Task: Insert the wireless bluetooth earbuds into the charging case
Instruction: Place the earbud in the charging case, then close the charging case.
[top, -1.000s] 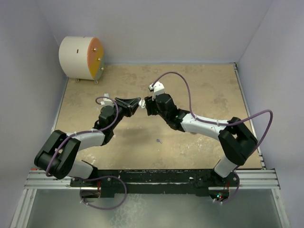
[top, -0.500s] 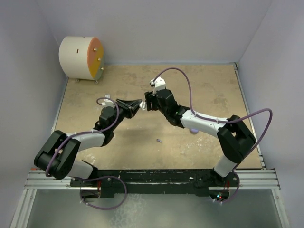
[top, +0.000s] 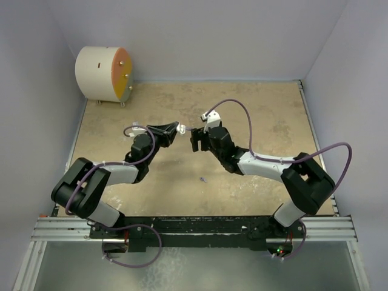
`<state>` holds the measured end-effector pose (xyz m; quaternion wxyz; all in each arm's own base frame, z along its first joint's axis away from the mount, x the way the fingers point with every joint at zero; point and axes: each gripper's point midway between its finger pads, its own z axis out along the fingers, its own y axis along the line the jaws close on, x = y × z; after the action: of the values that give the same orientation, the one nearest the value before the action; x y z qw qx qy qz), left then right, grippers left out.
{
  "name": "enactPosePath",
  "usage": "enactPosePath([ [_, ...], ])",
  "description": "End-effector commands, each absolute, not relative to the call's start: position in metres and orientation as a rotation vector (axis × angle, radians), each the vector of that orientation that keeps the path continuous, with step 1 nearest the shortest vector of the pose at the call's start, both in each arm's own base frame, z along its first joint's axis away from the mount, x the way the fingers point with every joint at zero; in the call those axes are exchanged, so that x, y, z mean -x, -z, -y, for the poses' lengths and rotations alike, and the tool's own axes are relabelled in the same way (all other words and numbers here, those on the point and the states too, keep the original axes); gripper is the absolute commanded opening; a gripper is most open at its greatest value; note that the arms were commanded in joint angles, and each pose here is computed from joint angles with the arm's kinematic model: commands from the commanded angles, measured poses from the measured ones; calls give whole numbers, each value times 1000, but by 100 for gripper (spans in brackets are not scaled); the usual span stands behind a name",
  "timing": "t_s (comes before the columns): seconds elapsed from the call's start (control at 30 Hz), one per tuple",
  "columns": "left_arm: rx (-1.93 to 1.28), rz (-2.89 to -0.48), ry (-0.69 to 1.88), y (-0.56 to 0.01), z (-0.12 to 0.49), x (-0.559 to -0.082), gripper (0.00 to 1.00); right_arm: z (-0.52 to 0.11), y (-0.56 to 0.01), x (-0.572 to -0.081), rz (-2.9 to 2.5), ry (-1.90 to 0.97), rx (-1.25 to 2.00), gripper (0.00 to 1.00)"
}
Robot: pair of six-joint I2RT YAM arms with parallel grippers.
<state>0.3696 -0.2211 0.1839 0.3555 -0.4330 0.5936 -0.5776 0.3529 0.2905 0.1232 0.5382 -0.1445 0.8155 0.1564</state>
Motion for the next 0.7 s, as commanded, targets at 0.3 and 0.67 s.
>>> enactPosePath([
  [0.3,1292,-1297,1562,-204,231,-394,0,-319,-165,-369,-1724,-484,330,82],
  [0.67,1292,-1293,1583,-209,242,-399,0,-328,-165,-371,-1725,-491,326,82],
])
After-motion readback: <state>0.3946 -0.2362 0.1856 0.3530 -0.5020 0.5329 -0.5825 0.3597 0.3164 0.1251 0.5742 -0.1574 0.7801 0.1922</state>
